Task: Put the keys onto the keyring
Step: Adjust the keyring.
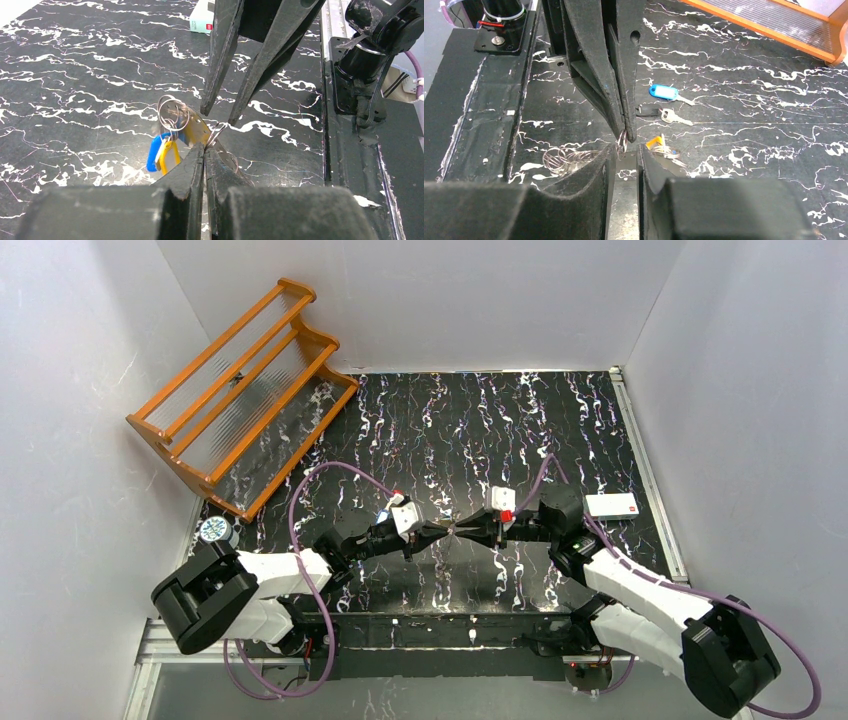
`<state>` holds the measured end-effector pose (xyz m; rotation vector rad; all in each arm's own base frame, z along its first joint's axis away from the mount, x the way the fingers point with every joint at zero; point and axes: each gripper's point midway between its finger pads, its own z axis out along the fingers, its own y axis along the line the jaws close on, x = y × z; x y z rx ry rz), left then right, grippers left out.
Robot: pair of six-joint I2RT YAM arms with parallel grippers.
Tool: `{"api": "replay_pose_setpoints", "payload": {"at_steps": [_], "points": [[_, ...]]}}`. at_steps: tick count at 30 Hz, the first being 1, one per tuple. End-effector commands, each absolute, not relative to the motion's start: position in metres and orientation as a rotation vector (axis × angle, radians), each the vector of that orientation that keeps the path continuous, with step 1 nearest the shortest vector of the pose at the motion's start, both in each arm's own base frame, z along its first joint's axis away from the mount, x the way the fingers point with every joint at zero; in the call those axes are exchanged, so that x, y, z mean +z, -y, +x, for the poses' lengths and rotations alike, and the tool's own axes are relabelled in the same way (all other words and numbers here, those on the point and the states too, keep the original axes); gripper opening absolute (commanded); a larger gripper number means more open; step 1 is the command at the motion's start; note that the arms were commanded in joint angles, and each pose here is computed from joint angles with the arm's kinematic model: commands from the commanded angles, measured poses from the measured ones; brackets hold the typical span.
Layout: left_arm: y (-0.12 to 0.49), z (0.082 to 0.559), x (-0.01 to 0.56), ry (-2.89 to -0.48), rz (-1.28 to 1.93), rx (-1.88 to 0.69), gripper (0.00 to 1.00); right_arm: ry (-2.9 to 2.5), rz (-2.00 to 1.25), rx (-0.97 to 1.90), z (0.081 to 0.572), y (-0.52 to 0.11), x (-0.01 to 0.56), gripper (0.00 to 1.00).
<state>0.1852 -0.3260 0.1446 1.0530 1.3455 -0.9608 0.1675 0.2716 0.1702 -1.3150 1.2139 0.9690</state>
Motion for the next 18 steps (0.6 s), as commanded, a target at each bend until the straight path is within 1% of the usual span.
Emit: {"api": "replay_pose_setpoints", "payload": {"at_steps": [1,9,13,14,15,18], "points": [[0.3288,0.1795,0.1686,-1.244,1.051,-0.984,0.00,-1.154,-1.334,0.966,0.1701,-0.2771,0.1828,0.29],[0.3321,0.1788,0.1706,-1.239,1.056,-1.002,0.00,-1.155,-1.362,1.006,0.1687,-0.2821,0.1782,0.32],[0.3334,0.1780,0.1696,-1.242,1.061,-1.011,0.00,-1.154,-1.361,1.005,0.1701,-0.2830,0.1785,0.31],[0.3338,0.1776,0.1693,-1.243,1.062,-1.015,0.00,-1.151,-1.361,1.004,0.1703,-0.2832,0.1790,0.28],[0.3343,0.1772,0.1693,-1.243,1.064,-1.020,0.00,-1.149,-1.359,1.003,0.1706,-0.2833,0.1795,0.24],[0.3350,0.1771,0.1693,-1.246,1.063,-1.025,0.00,-1.151,-1.357,1.006,0.1707,-0.2835,0.1797,0.07]]}}
